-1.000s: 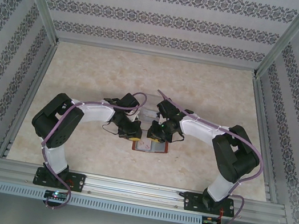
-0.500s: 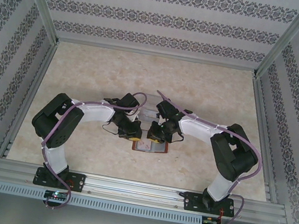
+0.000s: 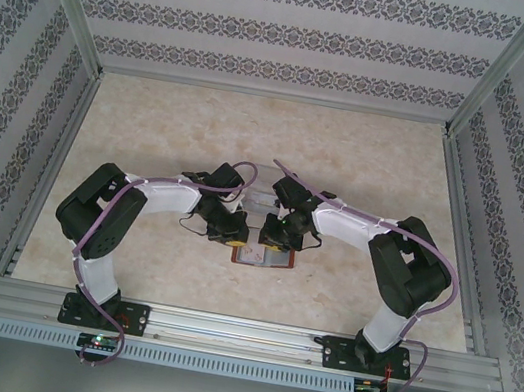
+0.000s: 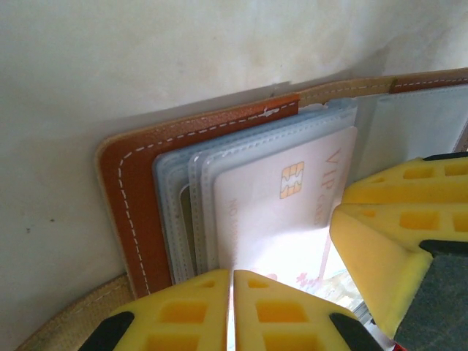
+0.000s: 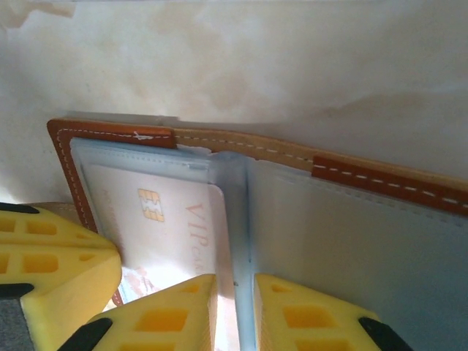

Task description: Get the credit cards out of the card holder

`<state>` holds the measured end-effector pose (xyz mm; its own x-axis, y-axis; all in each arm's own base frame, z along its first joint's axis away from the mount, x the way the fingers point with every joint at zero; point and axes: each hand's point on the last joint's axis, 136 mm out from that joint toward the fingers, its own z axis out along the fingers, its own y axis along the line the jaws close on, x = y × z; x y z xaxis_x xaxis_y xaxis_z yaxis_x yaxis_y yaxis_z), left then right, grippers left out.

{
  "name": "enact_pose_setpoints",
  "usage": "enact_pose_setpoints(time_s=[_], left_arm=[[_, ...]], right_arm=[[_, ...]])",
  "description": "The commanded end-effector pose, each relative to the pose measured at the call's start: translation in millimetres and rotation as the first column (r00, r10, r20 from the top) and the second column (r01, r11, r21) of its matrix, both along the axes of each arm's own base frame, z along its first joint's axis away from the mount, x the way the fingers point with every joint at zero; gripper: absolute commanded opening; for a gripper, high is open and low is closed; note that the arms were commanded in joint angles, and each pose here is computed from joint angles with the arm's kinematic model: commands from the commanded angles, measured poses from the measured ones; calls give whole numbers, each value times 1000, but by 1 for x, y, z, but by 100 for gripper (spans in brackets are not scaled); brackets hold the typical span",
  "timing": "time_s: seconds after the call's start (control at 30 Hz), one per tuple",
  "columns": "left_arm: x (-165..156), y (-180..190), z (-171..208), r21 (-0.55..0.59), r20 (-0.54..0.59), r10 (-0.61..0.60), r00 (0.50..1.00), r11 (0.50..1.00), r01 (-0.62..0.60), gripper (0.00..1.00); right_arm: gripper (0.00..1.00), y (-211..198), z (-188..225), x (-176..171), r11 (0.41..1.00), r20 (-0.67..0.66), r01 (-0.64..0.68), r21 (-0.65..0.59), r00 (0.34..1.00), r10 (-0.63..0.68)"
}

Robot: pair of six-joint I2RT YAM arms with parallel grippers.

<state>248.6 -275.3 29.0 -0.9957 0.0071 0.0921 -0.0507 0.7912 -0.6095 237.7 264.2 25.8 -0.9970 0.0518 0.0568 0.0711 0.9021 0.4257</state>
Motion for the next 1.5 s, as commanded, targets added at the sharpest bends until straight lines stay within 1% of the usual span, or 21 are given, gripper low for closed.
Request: enact_pose_setpoints(time_s=[0.0, 0.1, 0.27, 0.33, 0.73, 0.87, 0.93, 1.03, 1.17, 1.47], left_arm=[[-4, 1, 0, 19, 10, -14, 1000, 1000, 14, 10], [-4, 1, -1, 19, 11, -16, 1000, 1000, 16, 10], [-3, 0, -1, 18, 10, -15, 1000, 1000, 15, 10], [-3, 0, -1, 18, 10, -16, 1000, 1000, 16, 10], [-3, -1, -1, 17, 9, -21, 1000, 1000, 20, 10], [-3, 0, -1, 20, 8, -21, 1000, 1000, 21, 10], [-2, 0, -1, 19, 9, -22, 1000, 1000, 22, 10], [-2, 0, -1, 20, 7, -22, 1000, 1000, 22, 10], [-2, 0, -1, 21, 8, -23, 1000, 1000, 23, 10], [-2, 0, -1, 21, 7, -23, 1000, 1000, 23, 10]], right_arm=[[21, -3, 4, 0, 999, 18, -15, -33, 1000, 16], [21, -1, 9, 1, 1000, 27, -15, -18, 1000, 15], [20, 13, 18, 2, 998, 34, -18, 64, 999, 16], [19, 16, 18, 2, 997, 30, -23, 76, 999, 20], [17, 17, 4, -1, 998, -2, -26, 64, 1000, 26], [17, 4, 6, 1, 1000, 22, -15, -2, 1000, 15], [18, -1, 9, 2, 999, 38, -14, -31, 999, 16], [18, 3, 14, 4, 1000, 50, -15, 1, 999, 15], [15, 13, 18, 3, 998, 48, -20, 51, 999, 18], [12, 18, 11, 1, 998, 23, -25, 66, 999, 24]])
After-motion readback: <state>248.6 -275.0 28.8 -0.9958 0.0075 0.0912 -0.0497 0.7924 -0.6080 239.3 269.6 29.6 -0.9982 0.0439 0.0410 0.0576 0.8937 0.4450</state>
